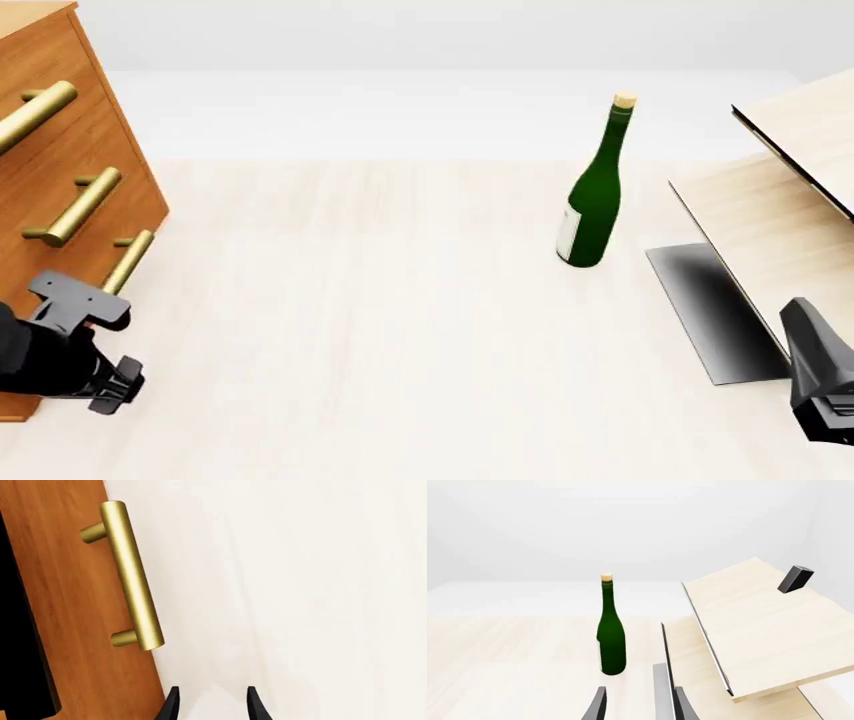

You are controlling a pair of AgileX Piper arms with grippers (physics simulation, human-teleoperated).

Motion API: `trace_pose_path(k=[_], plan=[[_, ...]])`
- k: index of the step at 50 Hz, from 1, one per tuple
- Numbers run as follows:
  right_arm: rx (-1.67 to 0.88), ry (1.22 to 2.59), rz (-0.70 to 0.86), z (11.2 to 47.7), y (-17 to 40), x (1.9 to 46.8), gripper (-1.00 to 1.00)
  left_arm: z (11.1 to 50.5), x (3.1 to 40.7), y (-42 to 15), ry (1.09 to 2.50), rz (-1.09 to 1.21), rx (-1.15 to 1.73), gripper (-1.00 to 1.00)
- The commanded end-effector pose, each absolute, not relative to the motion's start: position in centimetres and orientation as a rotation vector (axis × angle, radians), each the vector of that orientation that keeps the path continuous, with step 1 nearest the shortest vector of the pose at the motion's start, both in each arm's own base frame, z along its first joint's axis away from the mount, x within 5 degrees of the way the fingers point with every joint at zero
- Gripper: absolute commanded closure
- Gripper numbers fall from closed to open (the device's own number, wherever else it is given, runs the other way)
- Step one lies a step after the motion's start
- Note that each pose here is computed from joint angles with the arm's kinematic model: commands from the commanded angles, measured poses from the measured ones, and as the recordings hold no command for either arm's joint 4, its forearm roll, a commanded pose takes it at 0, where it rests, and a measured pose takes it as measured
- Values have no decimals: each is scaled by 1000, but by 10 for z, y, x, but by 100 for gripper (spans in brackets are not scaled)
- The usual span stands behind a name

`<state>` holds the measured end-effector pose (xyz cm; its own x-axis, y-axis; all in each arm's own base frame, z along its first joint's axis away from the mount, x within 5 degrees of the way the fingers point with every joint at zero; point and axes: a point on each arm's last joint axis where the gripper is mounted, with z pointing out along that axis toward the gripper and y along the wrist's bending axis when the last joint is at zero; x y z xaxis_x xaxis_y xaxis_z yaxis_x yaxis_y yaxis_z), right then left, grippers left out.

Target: Put the bowl in the bottom drawer of the cabinet and close it.

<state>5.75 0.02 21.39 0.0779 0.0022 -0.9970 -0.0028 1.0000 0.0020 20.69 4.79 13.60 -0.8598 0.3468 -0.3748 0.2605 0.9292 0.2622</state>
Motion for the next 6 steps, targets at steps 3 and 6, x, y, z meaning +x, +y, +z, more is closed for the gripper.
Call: trace_pose_path(k=[3,6], plan=[[-1,1493,4,214,0,58,-100,125,186,126,2699,288,-329,-100],[-1,1493,4,214,0,58,-100,124,185,126,2703,289,-329,-100]])
